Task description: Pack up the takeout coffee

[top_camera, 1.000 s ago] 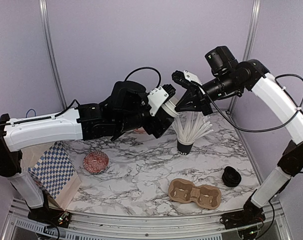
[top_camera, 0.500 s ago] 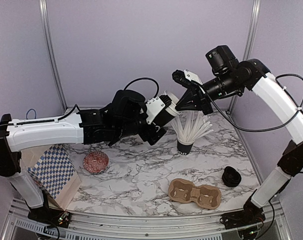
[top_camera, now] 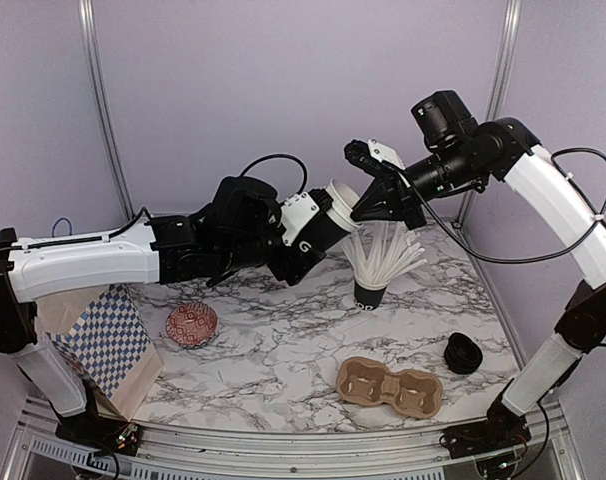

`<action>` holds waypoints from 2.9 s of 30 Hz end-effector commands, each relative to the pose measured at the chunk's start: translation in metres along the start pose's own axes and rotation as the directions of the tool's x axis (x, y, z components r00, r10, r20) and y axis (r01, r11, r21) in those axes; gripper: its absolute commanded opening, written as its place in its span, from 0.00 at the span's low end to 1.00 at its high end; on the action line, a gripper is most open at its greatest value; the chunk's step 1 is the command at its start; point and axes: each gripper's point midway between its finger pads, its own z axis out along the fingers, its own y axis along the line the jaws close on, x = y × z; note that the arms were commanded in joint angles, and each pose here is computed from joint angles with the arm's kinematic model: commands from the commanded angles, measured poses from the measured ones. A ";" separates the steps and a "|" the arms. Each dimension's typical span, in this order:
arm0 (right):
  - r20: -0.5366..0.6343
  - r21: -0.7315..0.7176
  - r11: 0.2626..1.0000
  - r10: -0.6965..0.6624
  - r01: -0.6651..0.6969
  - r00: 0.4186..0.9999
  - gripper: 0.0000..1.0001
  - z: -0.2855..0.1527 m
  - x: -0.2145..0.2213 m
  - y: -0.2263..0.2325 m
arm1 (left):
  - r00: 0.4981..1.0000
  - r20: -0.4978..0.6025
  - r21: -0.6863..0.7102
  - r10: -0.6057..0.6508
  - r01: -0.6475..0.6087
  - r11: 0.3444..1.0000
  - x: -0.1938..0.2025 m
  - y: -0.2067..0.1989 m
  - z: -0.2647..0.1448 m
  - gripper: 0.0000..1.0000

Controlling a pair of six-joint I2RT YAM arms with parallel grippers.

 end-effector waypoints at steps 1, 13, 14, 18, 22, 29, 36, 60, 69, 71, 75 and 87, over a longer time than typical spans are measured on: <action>0.040 0.056 0.998 -0.034 0.032 0.999 0.00 -0.022 -0.016 -0.004 | 1.000 0.014 0.017 0.020 -0.020 1.000 -0.002 0.005 -0.011 0.84; 0.082 0.150 0.988 0.015 -0.027 0.997 0.00 -0.059 -0.012 -0.038 | 1.000 -0.011 0.006 -0.002 0.002 1.000 0.016 0.014 -0.019 0.83; 0.083 0.137 0.990 0.021 -0.033 0.996 0.00 -0.057 -0.011 -0.037 | 1.000 0.002 -0.006 -0.007 0.007 1.000 0.014 0.017 -0.021 0.87; 0.085 0.089 0.995 0.043 -0.051 0.995 0.00 -0.048 -0.007 -0.036 | 0.998 0.057 -0.039 -0.022 0.024 0.999 0.001 0.025 -0.025 0.98; 0.090 0.047 0.998 0.047 -0.051 0.995 0.00 -0.042 -0.008 -0.031 | 0.997 0.074 -0.043 -0.014 0.017 0.999 -0.008 0.028 -0.020 0.99; 0.074 -0.002 0.999 0.034 -0.034 0.997 0.00 -0.028 -0.009 -0.017 | 0.996 0.093 0.013 0.004 -0.005 1.000 -0.018 0.021 -0.012 0.94; 0.069 -0.028 0.999 0.029 -0.027 0.997 0.00 -0.021 -0.011 -0.011 | 0.996 0.082 0.058 0.025 -0.030 0.998 -0.019 0.012 -0.004 0.87; 0.101 0.088 0.996 0.019 -0.028 0.995 0.00 -0.054 -0.015 -0.046 | 0.999 0.024 0.150 -0.023 0.020 0.988 0.007 0.009 -0.001 0.53; 0.052 0.169 0.984 0.046 -0.054 0.998 0.00 -0.075 0.009 -0.068 | 0.999 -0.033 0.126 -0.031 0.035 0.991 0.035 0.022 -0.014 0.53; 0.039 0.226 0.971 0.077 -0.084 0.996 0.00 -0.083 0.018 -0.084 | 0.999 -0.036 0.120 -0.036 0.040 0.992 0.038 0.024 -0.017 0.53; 0.020 0.417 0.894 0.172 -0.164 0.985 0.00 -0.107 0.045 -0.131 | 0.998 -0.026 0.112 -0.057 0.060 0.992 0.036 0.029 -0.023 0.53; -0.221 0.813 0.559 0.554 -0.162 0.802 0.00 -0.130 0.206 -0.214 | 0.992 0.056 0.175 -0.114 0.103 0.979 0.011 0.025 -0.041 0.53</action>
